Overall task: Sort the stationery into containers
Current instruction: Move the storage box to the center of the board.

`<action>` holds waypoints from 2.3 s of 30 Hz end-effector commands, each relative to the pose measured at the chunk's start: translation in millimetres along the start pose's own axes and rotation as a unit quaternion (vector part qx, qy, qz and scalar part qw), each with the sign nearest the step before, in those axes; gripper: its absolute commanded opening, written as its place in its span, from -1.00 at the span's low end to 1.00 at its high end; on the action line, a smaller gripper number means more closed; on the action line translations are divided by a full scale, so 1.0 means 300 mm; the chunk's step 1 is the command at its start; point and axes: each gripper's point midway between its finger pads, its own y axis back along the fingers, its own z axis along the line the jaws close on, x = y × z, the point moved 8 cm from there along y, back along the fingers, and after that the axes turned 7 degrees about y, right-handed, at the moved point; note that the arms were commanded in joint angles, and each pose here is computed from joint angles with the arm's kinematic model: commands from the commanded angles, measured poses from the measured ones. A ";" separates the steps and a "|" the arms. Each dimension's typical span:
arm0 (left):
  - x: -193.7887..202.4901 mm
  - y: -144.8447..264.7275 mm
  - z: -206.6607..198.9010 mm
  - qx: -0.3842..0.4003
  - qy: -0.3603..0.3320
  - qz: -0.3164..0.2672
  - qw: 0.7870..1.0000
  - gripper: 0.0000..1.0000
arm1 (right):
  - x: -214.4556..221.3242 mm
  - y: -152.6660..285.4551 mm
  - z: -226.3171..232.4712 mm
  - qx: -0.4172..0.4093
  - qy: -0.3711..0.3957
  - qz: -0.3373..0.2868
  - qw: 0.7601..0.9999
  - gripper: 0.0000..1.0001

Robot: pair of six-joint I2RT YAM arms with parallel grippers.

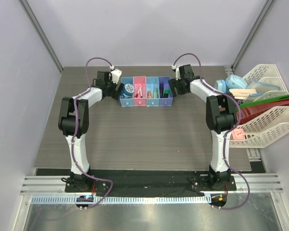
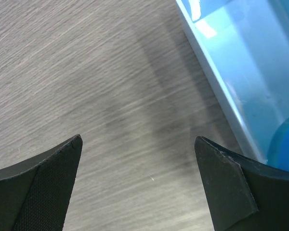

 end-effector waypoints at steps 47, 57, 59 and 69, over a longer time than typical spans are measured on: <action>0.187 0.237 -0.460 0.145 -0.130 0.144 0.970 0.95 | 0.135 0.245 0.339 -0.085 0.112 -0.029 0.990 0.71; 0.130 0.201 -0.348 0.109 -0.053 0.124 0.985 0.97 | 0.043 0.296 0.280 -0.042 0.123 -0.062 0.990 0.76; 0.131 0.196 -0.336 0.106 -0.054 0.127 0.985 0.98 | 0.018 0.313 0.269 -0.039 0.122 -0.068 0.989 0.77; 0.146 0.179 -0.290 0.075 -0.047 0.135 0.987 0.99 | -0.145 0.485 0.279 -0.100 0.129 -0.142 0.976 0.79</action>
